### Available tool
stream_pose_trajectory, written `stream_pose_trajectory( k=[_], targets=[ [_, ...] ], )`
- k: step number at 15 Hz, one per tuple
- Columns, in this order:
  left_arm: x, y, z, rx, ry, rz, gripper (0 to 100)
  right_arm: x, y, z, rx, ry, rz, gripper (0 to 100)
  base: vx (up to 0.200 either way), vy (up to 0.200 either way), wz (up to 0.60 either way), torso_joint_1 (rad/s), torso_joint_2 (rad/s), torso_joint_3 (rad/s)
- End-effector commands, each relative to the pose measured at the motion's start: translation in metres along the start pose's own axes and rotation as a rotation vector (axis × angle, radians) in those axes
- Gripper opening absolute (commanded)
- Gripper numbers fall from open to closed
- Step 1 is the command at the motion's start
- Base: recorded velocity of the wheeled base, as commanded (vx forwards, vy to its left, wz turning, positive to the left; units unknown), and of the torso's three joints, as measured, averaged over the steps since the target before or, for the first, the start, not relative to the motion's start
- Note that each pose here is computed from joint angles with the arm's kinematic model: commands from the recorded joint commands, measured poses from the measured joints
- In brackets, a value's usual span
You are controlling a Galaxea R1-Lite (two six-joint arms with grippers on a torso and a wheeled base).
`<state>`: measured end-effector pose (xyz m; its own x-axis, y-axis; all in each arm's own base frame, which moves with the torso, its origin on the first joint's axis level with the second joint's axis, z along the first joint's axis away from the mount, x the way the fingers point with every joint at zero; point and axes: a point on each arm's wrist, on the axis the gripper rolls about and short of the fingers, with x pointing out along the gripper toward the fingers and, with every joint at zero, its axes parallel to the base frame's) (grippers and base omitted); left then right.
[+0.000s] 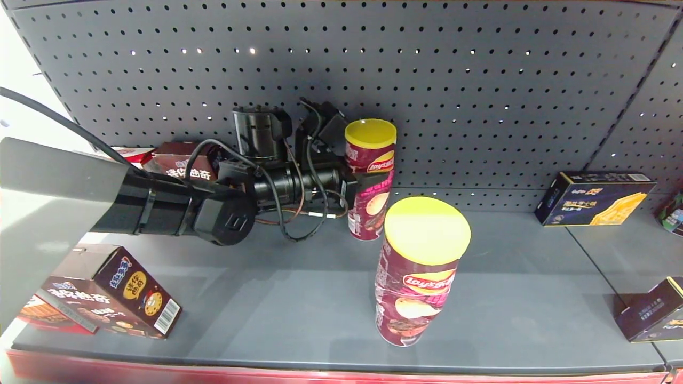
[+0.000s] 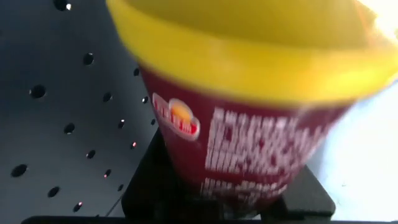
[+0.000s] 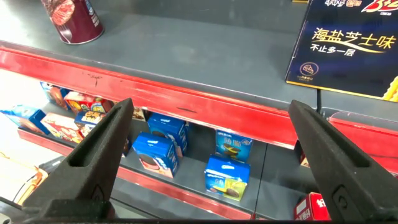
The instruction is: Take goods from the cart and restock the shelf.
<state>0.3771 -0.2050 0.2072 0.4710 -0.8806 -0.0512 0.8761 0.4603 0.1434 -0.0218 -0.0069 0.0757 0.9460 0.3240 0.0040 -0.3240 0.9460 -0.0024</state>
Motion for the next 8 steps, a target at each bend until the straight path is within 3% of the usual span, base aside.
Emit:
stream_pose_trajectory(
  k=[1, 2, 3, 8],
  targets=[
    [0.002, -0.001, -0.010, -0.009, 0.019, -0.002, 0, 0.000, 0.000, 0.000, -0.001, 0.001, 0.001, 100, 0.000, 0.000, 0.00, 0.000, 0.00, 0.000],
    [0.001, 0.000, -0.011, 0.027, 0.025, 0.020, 0, 0.000, 0.000, 0.000, 0.001, 0.001, 0.001, 100, 0.000, 0.000, 0.00, 0.000, 0.00, 0.000],
    [0.001, 0.000, -0.011, 0.034, 0.025, 0.026, 100, 0.000, 0.000, 0.000, 0.001, 0.001, 0.001, 100, 0.000, 0.000, 0.00, 0.000, 0.00, 0.000],
    [-0.013, -0.009, -0.002, 0.036, 0.028, 0.035, 100, 0.000, 0.000, 0.000, -0.001, 0.001, 0.001, 100, 0.000, 0.000, 0.00, 0.000, 0.00, 0.000]
  ],
)
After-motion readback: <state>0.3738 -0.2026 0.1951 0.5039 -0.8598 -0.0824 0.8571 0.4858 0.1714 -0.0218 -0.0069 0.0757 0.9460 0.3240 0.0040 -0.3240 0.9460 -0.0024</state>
